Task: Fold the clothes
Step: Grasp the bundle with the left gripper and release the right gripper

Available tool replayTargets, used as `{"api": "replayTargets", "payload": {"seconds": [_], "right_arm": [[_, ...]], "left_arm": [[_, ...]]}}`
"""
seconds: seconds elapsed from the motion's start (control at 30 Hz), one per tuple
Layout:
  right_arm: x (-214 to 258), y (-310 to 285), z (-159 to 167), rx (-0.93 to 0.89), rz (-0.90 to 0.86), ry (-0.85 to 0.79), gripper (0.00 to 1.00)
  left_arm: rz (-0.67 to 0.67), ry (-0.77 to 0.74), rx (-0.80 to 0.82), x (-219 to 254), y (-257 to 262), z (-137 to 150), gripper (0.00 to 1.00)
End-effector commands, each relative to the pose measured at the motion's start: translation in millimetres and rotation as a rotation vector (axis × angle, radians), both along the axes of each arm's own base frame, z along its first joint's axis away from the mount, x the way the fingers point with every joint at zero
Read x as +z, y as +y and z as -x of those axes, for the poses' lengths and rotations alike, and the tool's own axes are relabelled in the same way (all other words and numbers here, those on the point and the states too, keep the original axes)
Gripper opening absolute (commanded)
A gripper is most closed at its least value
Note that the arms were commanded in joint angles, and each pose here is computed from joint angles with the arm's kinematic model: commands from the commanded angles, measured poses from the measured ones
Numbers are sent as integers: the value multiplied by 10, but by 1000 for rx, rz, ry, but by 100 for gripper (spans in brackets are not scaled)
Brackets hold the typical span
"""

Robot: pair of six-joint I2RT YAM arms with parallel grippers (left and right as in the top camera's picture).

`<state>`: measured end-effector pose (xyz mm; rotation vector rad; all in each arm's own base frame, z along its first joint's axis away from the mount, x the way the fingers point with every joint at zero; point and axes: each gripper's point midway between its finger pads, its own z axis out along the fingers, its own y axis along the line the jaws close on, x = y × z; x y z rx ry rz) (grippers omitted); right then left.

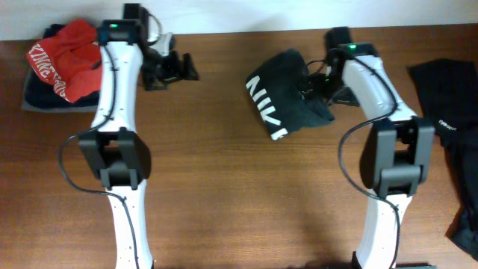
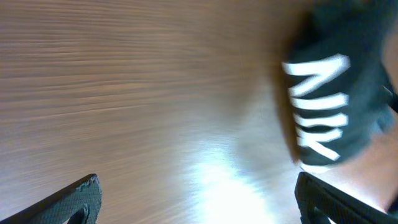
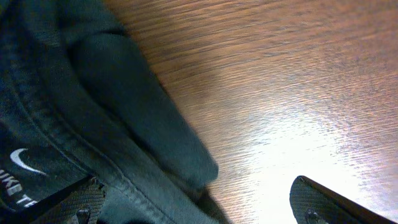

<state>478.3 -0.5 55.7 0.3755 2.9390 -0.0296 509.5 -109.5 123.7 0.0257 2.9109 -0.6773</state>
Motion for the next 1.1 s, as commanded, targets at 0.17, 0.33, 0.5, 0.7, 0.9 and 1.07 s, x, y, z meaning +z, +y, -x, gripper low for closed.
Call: {"api": "replayTargets", "payload": {"seconds": [0.17,0.33,0.5,0.7,0.9,1.07], "right_arm": [[247,-422,-29,-123,-314,-64,99],[249,-585,29,-110,-325,-62,99],[228,-583,89,-55,-316,-44,99],[225,-578,109,-53,-317,-36,99],[218,-567,153,-56,-322,-17,98],[214,-559,188,-58,-325,-2,99]], "left_arm": [[255,63,-238,-457,-1322,230,99],[313,202,-228,-864,-1863,454,99],[313,198,-271,-1066,-2100,523,98],[328,189,-241,-1062,-2222,475,98],[359,165,-167,-1163,-2382,302,98],[330,171,-116,-1383,-2425,251,90]]}}
